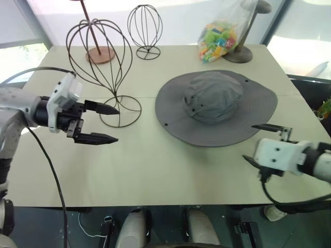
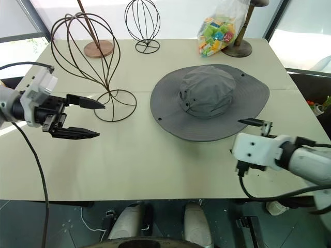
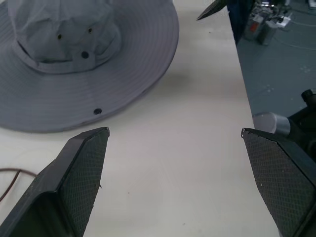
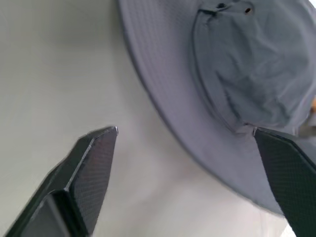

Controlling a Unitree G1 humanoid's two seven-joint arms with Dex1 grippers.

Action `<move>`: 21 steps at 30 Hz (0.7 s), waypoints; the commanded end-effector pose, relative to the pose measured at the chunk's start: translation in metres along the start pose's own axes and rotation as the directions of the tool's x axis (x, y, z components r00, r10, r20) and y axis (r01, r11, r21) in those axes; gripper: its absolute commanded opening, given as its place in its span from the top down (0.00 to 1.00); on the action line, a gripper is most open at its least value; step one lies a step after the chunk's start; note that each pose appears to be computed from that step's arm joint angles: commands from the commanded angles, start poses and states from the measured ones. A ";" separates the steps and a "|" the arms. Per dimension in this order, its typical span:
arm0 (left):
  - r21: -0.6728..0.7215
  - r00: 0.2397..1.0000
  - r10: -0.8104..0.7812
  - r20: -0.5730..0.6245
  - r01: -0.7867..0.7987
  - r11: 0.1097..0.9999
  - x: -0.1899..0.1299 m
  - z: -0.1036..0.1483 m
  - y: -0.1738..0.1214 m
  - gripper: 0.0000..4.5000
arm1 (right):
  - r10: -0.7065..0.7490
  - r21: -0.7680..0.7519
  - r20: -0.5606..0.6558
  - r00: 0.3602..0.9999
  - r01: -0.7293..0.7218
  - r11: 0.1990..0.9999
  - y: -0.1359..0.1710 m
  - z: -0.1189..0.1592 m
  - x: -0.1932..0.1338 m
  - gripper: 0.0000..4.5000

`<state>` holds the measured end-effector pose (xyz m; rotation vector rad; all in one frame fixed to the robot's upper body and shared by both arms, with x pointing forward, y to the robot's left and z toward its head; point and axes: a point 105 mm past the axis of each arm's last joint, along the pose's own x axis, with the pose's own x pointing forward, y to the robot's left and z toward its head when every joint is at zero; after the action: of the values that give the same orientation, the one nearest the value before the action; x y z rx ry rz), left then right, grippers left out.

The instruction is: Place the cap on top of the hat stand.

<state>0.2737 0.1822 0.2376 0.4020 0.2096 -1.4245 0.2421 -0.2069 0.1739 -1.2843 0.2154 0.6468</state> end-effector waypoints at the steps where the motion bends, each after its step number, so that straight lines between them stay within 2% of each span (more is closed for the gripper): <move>1: 0.045 1.000 -0.007 0.007 0.006 0.999 0.001 0.009 0.000 0.01 | -0.076 -0.075 -0.025 0.997 0.074 0.994 -0.003 -0.004 0.016 0.00; 10: 0.055 1.000 0.001 0.022 -0.002 0.998 0.005 0.011 0.001 0.01 | -0.130 -0.122 -0.091 0.987 0.119 0.985 -0.003 -0.033 0.059 0.00; 21: 0.055 0.999 0.034 0.040 -0.036 0.998 0.003 0.013 0.000 0.01 | -0.126 -0.083 -0.079 0.989 0.119 0.989 -0.004 -0.039 0.080 0.00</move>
<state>0.2770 0.1739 0.2350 0.3984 0.1887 -1.4130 0.3142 -0.2187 0.1218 -1.3915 0.2006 0.5158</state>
